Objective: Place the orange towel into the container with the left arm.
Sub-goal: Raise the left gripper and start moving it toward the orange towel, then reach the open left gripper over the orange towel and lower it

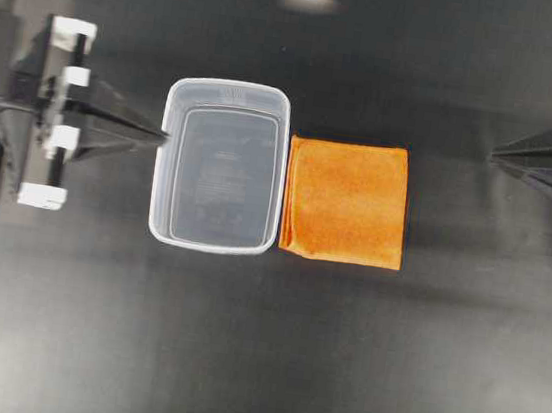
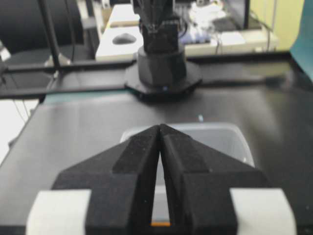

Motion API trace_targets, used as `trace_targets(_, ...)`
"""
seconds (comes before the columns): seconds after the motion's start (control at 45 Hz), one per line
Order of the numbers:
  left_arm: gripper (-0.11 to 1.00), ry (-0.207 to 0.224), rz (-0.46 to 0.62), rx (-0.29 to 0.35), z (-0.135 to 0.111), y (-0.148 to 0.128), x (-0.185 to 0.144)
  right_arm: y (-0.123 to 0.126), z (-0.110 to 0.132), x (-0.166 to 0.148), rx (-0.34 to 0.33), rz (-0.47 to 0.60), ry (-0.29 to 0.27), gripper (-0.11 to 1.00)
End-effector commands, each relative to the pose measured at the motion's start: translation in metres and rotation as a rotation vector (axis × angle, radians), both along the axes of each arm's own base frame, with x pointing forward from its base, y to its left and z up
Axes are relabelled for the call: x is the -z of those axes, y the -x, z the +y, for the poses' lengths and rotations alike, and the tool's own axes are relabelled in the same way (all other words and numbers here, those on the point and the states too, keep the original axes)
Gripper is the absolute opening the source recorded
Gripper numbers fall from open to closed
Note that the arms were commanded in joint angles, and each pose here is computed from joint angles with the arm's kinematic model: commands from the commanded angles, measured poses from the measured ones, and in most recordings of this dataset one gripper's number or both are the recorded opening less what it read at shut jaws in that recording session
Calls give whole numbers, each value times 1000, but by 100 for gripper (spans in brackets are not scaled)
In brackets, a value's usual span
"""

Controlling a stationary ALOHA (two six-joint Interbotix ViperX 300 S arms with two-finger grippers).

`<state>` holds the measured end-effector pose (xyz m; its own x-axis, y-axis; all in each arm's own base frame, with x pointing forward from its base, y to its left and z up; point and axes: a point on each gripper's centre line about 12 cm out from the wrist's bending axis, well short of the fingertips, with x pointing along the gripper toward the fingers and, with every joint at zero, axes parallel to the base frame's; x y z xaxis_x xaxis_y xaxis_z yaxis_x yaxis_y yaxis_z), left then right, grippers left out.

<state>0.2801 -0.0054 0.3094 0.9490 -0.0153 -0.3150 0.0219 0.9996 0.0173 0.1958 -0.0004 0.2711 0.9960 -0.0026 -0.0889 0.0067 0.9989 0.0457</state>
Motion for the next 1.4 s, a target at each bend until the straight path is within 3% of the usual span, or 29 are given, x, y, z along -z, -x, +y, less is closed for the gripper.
trace_targets(0.0, 0, -11, 20, 4, -1, -14, -18, -1, 0, -1, 2, 15, -5, 0)
trace_targets(0.178, 0, -60, 121, 24, -3, -46, -24, -1, -2, 3, 11, 49, -3, 9)
trace_targets(0.244, 0, -75, 156, 29, -4, -58, -25, -1, -4, 4, 19, 52, -5, 22)
trace_targets(0.422, 0, -80, 264, 29, -4, -88, -22, 0, -5, 2, 25, 46, -5, 68)
trace_targets(0.489, 0, -82, 318, 26, -3, -98, -20, 1, -5, 2, 25, 43, -4, 78)
trace_targets(0.622, 1, -82, 399, 15, 1, -116, -18, 4, -5, -1, 26, 24, -3, 77)
trace_targets(0.667, 6, -81, 418, 12, 2, -122, -17, 5, -5, -1, 28, 20, -3, 77)
trace_targets(0.778, 33, -80, 456, 7, 4, -141, -12, 9, -5, -4, 28, 1, -3, 77)
trace_targets(0.867, 63, -82, 482, 9, 3, -164, -6, 13, -5, -7, 29, -21, 0, 77)
trace_targets(0.978, 87, -87, 538, 11, 3, -188, 14, 18, -5, -11, 30, -47, 4, 77)
trace_targets(1.178, 89, -120, 657, 38, 4, -223, 69, 27, -5, -20, 30, -101, 6, 77)
trace_targets(1.378, 90, -104, 722, 23, 8, -247, 115, 32, -5, -23, 30, -127, 11, 77)
